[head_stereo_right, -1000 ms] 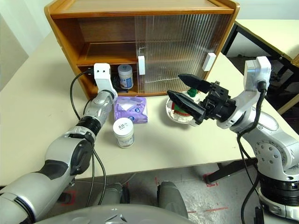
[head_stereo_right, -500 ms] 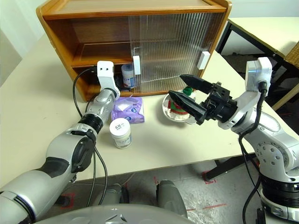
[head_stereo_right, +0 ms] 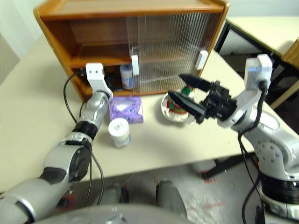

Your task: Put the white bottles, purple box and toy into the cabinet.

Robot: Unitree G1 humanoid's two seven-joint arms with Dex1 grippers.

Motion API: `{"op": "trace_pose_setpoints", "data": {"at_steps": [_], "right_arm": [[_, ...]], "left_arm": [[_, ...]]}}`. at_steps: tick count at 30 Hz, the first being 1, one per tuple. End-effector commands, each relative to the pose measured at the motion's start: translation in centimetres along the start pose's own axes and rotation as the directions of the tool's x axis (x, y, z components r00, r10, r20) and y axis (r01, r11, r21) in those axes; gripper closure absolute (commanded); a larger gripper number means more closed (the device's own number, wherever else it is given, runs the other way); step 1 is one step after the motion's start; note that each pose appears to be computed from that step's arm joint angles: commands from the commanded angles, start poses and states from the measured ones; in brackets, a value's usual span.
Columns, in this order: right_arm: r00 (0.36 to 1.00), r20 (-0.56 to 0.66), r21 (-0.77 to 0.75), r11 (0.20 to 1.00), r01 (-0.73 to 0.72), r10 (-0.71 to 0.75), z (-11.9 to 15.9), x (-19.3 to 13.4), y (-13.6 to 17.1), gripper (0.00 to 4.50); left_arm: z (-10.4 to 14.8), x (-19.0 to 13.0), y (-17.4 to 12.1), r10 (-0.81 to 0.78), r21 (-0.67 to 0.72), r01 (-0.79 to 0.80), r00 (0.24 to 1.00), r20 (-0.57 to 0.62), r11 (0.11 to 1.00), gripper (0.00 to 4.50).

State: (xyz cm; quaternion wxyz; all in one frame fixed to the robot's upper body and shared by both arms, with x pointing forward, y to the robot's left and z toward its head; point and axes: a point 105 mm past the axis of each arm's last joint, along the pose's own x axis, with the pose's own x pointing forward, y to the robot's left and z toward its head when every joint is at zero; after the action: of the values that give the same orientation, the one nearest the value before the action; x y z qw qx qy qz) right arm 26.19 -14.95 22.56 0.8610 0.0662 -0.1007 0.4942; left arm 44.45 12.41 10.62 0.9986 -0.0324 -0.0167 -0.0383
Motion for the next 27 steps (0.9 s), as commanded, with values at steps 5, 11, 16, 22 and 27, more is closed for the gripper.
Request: {"op": "trace_pose_setpoints", "data": {"at_steps": [5, 11, 16, 22, 27], "right_arm": [[1.0, -0.007, 0.007, 1.0, -0.023, 0.023, -0.2, 0.3, -0.2, 0.0], [0.999, -0.009, 0.014, 0.999, -0.04, 0.04, -0.4, 0.5, -0.2, 0.0], [0.999, -0.014, 0.021, 0.999, -0.045, 0.045, -0.6, 0.6, -0.4, 0.0], [0.999, -0.013, 0.027, 0.999, -0.046, 0.047, -0.8, 0.6, -0.5, 0.0], [0.999, -0.011, 0.026, 0.999, -0.047, 0.047, -0.8, 0.6, -0.7, 0.0]], "left_arm": [[2.3, -1.0, 0.6, 0.005, -0.022, -0.004, 0.999, 0.043, 1.0, 4.43], [2.6, -2.4, 1.3, -0.03, -0.026, 0.03, 0.999, 0.024, 0.999, 4.43], [3.1, -3.6, 0.9, -0.193, -0.064, 0.195, 0.98, 0.041, 0.979, 4.07], [4.5, -5.0, 1.6, -0.362, -0.048, 0.368, 0.927, 0.099, 0.928, 1.95], [5.3, -6.5, 3.0, -0.499, 0.029, 0.499, 0.86, 0.105, 0.866, 0.04]]}}
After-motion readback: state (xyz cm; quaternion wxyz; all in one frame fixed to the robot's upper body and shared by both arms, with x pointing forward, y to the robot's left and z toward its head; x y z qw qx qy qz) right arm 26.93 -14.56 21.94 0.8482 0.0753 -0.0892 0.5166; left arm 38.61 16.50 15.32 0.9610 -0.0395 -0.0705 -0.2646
